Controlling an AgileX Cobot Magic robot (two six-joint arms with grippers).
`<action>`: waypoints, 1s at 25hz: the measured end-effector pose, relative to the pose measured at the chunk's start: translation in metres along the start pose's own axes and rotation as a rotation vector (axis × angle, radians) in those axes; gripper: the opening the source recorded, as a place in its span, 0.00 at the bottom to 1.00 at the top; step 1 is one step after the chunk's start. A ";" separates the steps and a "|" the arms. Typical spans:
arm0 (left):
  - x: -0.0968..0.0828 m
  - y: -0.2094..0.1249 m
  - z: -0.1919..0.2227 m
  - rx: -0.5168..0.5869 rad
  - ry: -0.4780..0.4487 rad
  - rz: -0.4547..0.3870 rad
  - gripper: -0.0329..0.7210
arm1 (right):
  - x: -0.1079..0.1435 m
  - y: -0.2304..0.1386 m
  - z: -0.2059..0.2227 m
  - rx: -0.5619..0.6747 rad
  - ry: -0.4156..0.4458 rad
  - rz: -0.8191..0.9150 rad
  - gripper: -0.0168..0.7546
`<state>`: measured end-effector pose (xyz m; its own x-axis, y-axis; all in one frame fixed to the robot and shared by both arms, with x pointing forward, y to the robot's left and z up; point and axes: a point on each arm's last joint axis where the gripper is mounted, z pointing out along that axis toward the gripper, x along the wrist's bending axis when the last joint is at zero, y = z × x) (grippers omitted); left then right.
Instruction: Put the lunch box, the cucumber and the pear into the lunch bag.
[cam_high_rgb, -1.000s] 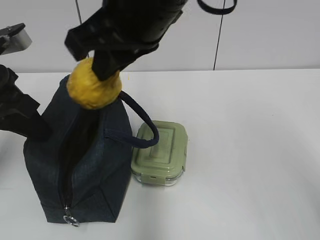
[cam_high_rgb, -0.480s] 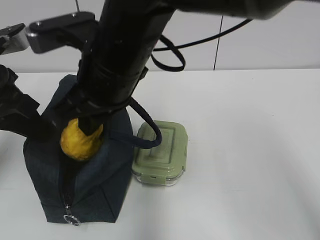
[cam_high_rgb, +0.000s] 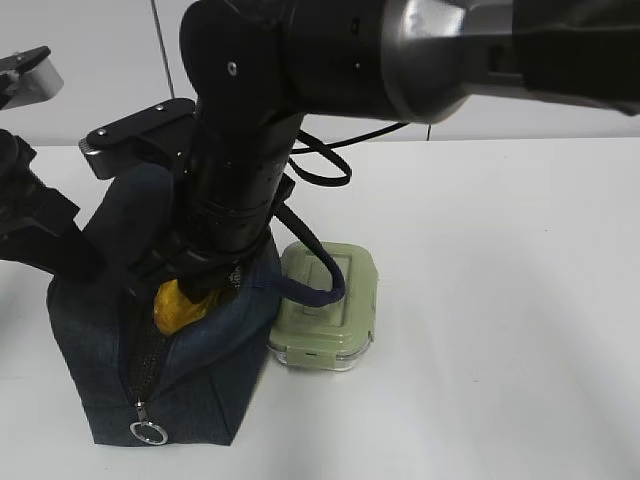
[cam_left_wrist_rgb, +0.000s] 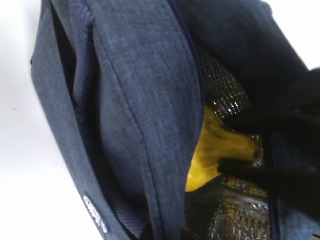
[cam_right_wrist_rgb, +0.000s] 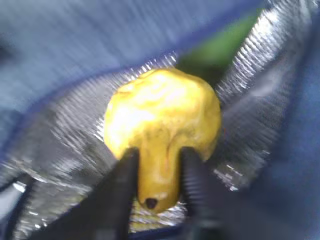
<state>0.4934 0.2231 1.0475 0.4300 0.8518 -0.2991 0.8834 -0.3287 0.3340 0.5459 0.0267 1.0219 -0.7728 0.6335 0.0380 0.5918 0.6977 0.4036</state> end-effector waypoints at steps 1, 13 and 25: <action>0.000 0.000 0.000 0.000 0.000 0.000 0.07 | 0.000 0.000 -0.001 -0.004 0.004 0.003 0.47; 0.000 0.000 0.000 -0.001 0.001 0.000 0.07 | -0.022 -0.033 -0.068 -0.200 -0.047 0.091 0.63; 0.000 0.000 0.000 0.001 0.001 0.001 0.07 | -0.129 -0.133 -0.048 -0.345 0.245 0.687 0.62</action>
<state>0.4934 0.2232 1.0475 0.4304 0.8520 -0.2981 0.8833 -0.3294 0.3337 0.5555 -0.1638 1.0069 -0.3134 0.7643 0.5635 0.8801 0.0109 0.4746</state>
